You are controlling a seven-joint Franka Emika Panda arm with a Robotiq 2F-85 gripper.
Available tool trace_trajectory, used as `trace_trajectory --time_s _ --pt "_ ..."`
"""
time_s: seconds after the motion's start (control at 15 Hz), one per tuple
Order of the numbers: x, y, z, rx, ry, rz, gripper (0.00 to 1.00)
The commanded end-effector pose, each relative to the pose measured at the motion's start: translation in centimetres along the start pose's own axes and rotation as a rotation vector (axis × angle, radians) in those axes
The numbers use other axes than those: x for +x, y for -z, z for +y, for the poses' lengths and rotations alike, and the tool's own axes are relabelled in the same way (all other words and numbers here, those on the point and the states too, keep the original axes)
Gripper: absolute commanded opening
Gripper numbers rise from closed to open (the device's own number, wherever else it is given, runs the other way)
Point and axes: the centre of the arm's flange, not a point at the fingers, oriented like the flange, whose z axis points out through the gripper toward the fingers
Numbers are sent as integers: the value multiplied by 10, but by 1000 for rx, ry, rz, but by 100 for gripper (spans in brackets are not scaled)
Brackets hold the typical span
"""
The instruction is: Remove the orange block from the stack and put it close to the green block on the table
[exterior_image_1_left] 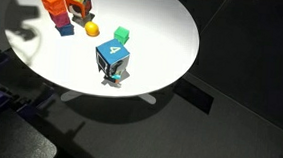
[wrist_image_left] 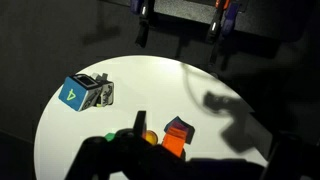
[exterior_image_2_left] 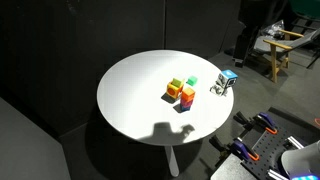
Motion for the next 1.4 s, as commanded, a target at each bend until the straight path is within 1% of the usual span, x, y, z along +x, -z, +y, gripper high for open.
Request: trace_trajectory --time_s 0.0,0.6,0.87,1.33 --pt "0 0 0 0 0 0 100" --pt "0 0 0 0 0 1 100" --pt "16 -6 2 2 -11 17 100" --pt "59 -38 7 17 -43 99 100"
